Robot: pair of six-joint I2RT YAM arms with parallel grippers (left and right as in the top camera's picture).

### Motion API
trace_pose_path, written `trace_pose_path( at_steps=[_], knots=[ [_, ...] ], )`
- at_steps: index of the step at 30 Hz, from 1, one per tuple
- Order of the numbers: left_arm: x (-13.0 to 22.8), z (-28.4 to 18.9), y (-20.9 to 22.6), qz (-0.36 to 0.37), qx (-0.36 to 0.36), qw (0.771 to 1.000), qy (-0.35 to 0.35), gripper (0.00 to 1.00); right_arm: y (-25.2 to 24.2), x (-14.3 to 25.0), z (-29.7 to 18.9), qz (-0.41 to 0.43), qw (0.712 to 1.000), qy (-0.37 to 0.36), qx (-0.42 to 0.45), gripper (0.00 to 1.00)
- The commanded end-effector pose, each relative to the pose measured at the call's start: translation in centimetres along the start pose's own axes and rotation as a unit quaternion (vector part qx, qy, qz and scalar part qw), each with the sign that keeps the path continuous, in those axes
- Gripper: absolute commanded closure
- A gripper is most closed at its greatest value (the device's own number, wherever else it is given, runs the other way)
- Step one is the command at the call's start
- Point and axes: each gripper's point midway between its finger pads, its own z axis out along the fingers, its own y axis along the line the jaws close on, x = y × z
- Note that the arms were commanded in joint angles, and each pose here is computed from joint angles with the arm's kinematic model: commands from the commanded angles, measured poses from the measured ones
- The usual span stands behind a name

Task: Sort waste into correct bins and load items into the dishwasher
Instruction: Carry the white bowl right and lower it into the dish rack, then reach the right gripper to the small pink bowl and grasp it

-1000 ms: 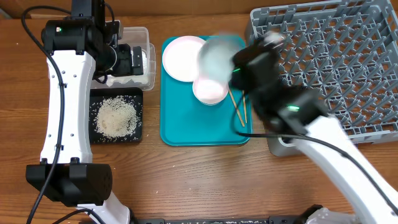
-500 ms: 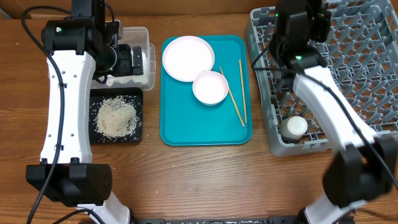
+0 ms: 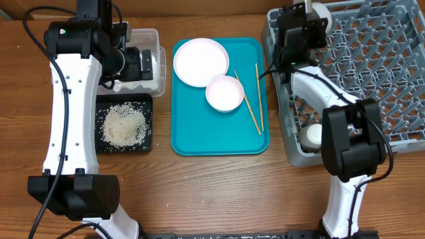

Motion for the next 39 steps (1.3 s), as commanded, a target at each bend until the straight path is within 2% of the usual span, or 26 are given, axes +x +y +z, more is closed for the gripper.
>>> trace_pose_path(
  at_steps=[1,14,20,23,27,37,39],
  knots=[
    [-0.4,-1.1,-0.1,0.003,-0.001,1.000,-0.019,0.00,0.8,-0.1,-0.6,-0.019,1.000,-0.002,-0.002,0.96],
    [-0.4,-1.1,-0.1,0.003,-0.001,1.000,-0.019,0.00,2.5,0.7,-2.2,-0.070,0.997,0.012,-0.018,0.95],
    [-0.4,-1.1,-0.1,0.003,-0.001,1.000,-0.019,0.00,3.2,-0.1,-3.8,-0.066,0.998,0.002,-0.017,0.82],
    [-0.4,-1.1,-0.1,0.003,-0.001,1.000,-0.019,0.00,4.3,-0.9,-5.6,-0.070,0.997,-0.013,-0.028,0.63],
    [-0.4,-1.1,-0.1,0.003,-0.001,1.000,-0.019,0.00,5.8,-1.9,-7.9,-0.071,0.996,-0.034,-0.043,0.51],
    [-0.4,-1.1,-0.1,0.003,-0.001,1.000,-0.019,0.00,5.0,-3.9,-10.2,-0.006,0.998,-0.054,-0.028,0.21],
    [-0.4,-1.1,-0.1,0.003,-0.001,1.000,-0.019,0.00,4.4,-5.2,-11.4,0.028,0.996,-0.071,-0.034,0.19]
  ],
)
